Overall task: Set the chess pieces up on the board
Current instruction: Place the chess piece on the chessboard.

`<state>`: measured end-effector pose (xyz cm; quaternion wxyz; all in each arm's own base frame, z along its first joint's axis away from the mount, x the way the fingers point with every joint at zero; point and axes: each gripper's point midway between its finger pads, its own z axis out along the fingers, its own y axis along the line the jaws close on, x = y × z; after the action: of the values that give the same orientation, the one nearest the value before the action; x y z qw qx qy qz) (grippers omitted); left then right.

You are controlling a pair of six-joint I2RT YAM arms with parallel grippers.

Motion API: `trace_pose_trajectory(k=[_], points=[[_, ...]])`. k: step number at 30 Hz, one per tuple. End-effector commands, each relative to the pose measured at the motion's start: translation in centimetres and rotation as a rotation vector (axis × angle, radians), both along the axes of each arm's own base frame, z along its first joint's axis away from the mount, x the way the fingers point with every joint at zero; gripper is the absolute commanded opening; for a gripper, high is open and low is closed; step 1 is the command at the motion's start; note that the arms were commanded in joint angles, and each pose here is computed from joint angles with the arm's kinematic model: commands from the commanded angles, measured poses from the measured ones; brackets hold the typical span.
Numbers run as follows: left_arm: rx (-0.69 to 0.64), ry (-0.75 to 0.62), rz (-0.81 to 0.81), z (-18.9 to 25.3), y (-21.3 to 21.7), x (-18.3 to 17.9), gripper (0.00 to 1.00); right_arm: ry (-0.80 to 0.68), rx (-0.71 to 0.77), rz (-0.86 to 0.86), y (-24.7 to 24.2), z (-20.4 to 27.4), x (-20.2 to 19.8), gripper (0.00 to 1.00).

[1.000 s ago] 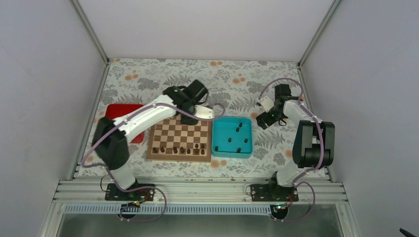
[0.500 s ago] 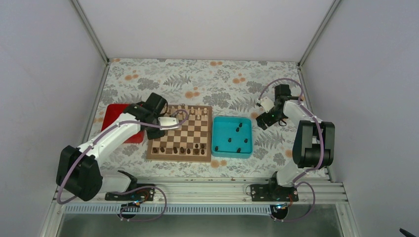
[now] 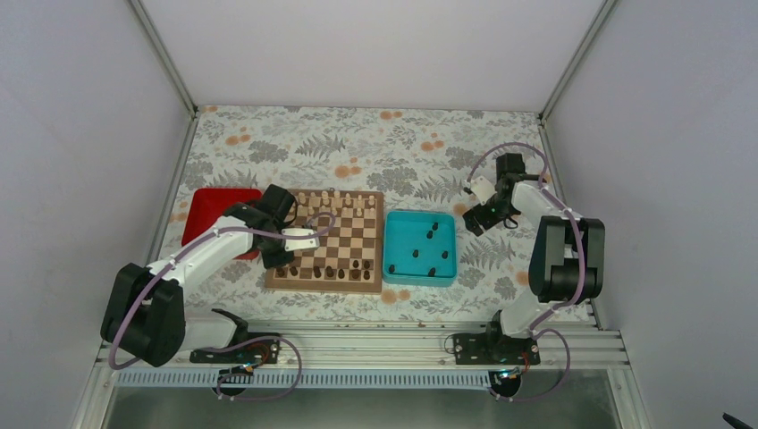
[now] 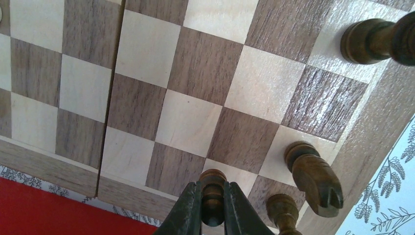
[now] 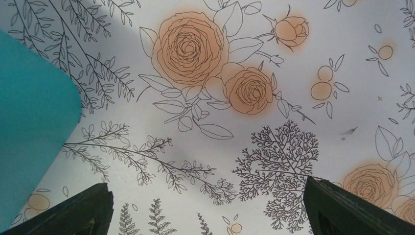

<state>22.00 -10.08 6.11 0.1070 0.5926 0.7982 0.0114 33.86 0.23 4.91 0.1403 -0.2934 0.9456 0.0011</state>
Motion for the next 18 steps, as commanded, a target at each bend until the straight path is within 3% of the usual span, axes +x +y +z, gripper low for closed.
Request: trace_pose_trajectory(k=[1,18], points=[[-0.041,0.004,0.004,0.1,-0.5,-0.2,0.09,0.0,-0.004,-0.015,-0.3,-0.1,0.4,1.0],[0.005,0.016,0.018,-0.7,0.9,-0.8,0.09,0.002,-0.012,-0.017,-0.5,-0.3,0.3,1.0]])
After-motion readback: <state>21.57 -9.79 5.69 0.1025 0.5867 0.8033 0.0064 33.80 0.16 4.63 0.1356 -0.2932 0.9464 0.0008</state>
